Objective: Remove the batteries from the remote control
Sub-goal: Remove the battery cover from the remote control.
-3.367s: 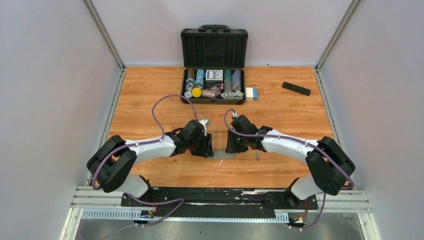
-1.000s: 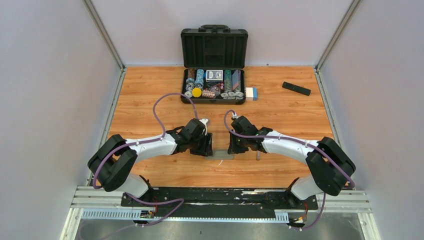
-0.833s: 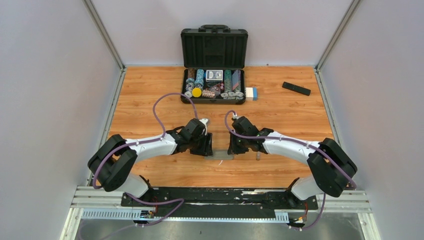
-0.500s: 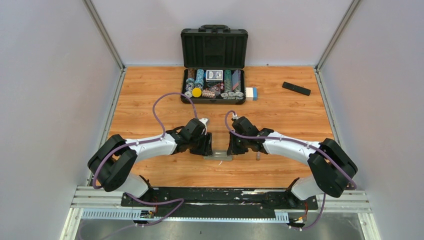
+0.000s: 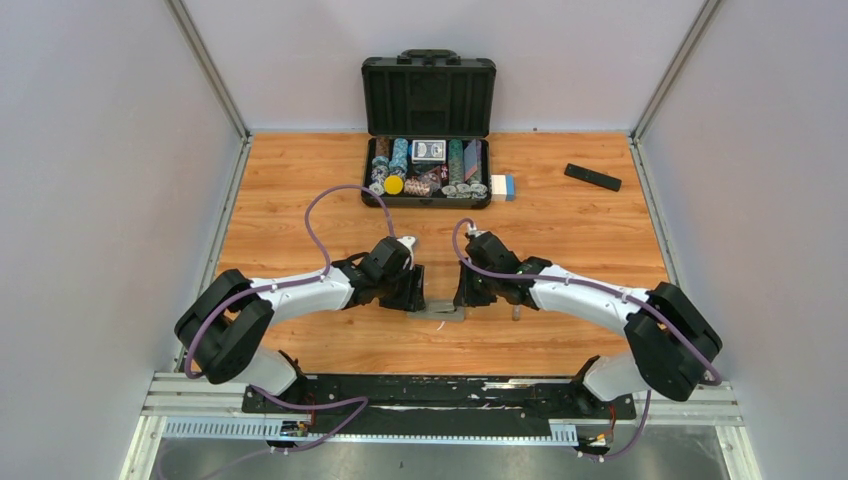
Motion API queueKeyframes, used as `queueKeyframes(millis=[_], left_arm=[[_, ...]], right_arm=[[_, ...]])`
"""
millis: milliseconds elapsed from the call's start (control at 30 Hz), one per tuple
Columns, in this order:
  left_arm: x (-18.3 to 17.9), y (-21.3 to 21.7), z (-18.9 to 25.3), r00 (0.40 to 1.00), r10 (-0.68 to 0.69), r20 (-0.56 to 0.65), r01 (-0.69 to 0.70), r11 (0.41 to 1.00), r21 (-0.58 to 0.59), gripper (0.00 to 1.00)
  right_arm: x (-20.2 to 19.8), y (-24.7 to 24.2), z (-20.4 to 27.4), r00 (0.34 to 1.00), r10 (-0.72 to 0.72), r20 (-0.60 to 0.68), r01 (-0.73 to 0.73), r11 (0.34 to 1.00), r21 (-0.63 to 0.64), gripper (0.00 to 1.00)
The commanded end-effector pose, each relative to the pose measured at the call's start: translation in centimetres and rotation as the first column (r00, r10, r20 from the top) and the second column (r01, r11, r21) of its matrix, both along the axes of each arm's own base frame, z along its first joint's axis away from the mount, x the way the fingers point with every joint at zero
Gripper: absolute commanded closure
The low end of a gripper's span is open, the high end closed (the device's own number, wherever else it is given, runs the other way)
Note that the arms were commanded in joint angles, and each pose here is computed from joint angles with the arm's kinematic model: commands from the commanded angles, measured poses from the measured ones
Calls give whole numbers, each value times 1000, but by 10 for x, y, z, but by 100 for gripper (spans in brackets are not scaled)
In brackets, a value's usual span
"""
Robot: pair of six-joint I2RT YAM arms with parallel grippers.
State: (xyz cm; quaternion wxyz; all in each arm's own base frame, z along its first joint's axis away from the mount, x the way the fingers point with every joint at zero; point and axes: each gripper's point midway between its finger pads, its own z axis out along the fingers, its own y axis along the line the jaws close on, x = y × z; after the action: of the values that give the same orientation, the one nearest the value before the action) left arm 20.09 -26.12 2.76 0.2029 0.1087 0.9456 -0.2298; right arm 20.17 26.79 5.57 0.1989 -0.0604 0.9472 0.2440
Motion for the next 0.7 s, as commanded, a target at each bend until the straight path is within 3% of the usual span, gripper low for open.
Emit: queueKeyframes(millis=[0, 400, 667], left_arm=[[3, -3, 11, 999, 3, 39, -2, 1000, -20, 40], [1, 0, 12, 999, 0, 40, 0, 1000, -19, 33], [1, 0, 13, 999, -4, 43, 5, 1000, -19, 29]], right_arm=[[16, 11, 29, 995, -27, 94, 21, 998, 63, 100], [22, -1, 37, 993, -58, 99, 50, 995, 88, 100], [32, -10, 48, 992, -96, 80, 81, 982, 172, 100]])
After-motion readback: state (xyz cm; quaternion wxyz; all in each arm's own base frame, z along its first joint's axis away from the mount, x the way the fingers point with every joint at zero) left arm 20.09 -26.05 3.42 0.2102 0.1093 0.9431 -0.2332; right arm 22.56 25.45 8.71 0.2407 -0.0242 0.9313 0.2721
